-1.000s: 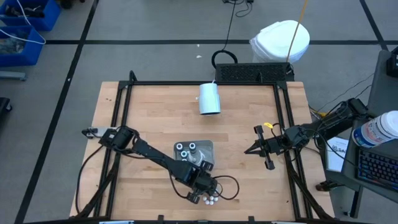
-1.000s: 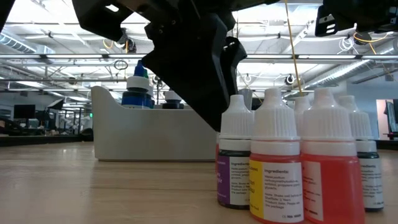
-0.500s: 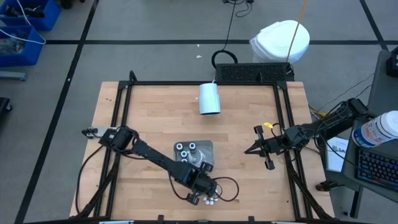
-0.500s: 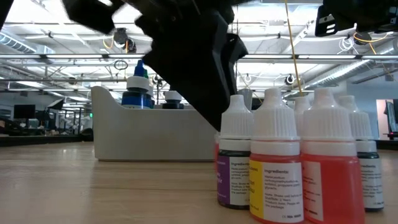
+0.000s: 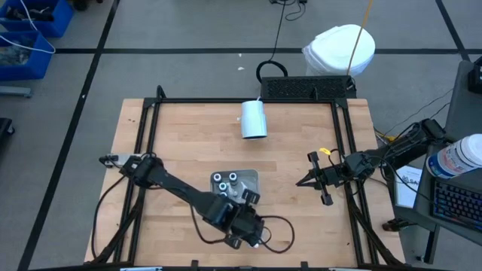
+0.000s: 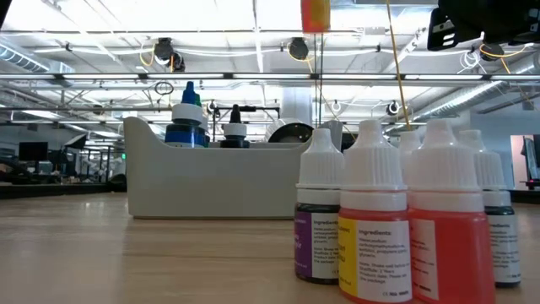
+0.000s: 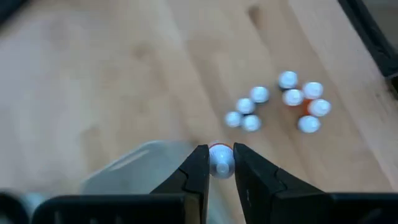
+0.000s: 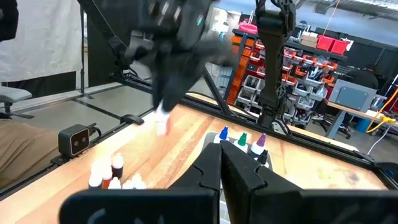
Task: Pick & Place food coloring
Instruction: Put the orange food coloring bottle into the gray bin
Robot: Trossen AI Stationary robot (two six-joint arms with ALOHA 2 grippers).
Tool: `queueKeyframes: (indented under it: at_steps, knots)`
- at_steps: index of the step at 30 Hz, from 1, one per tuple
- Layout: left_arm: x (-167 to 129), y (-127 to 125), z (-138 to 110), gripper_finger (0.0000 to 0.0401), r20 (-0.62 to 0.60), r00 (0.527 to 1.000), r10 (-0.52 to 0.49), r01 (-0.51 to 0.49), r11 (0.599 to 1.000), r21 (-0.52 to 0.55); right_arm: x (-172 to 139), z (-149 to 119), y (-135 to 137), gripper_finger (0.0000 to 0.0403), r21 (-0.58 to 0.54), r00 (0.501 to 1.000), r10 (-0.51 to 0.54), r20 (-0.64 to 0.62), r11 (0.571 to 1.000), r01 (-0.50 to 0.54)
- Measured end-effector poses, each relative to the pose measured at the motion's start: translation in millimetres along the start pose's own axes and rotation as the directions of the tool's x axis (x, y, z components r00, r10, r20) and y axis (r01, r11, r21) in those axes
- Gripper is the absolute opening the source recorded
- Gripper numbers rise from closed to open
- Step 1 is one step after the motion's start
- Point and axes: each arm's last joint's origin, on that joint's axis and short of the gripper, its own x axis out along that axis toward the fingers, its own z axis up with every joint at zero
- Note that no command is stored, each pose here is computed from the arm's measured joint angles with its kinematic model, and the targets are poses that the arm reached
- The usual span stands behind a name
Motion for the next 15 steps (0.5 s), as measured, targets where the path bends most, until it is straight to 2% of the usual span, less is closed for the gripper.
queueKeyframes:
  at_steps: [3, 5, 10, 15]
  knots:
    - [-15, 12, 0, 0.0067, -0.022, 0.998, 0.055, -0.055, 0.998, -0.017, 0, 0, 0, 0.0000, 0.009, 1.000, 0.000, 0.000, 1.000, 0.000]
    - [-14, 19, -3, 0.0068, -0.053, 0.996, 0.070, -0.072, 0.997, -0.041, 0, 0, 0, 0.0000, 0.019, 1.000, 0.000, 0.000, 1.000, 0.000]
    - [3, 38, -14, 0.0068, -0.136, 0.987, 0.084, -0.095, 0.993, -0.076, 0, 0, 0, 0.0000, 0.026, 1.000, 0.000, 0.000, 1.000, 0.000]
    - [24, 55, -26, 0.0069, -0.208, 0.974, 0.092, -0.107, 0.992, -0.061, 0, 0, 0, 0.0000, 0.030, 1.000, 0.001, 0.000, 1.000, -0.001]
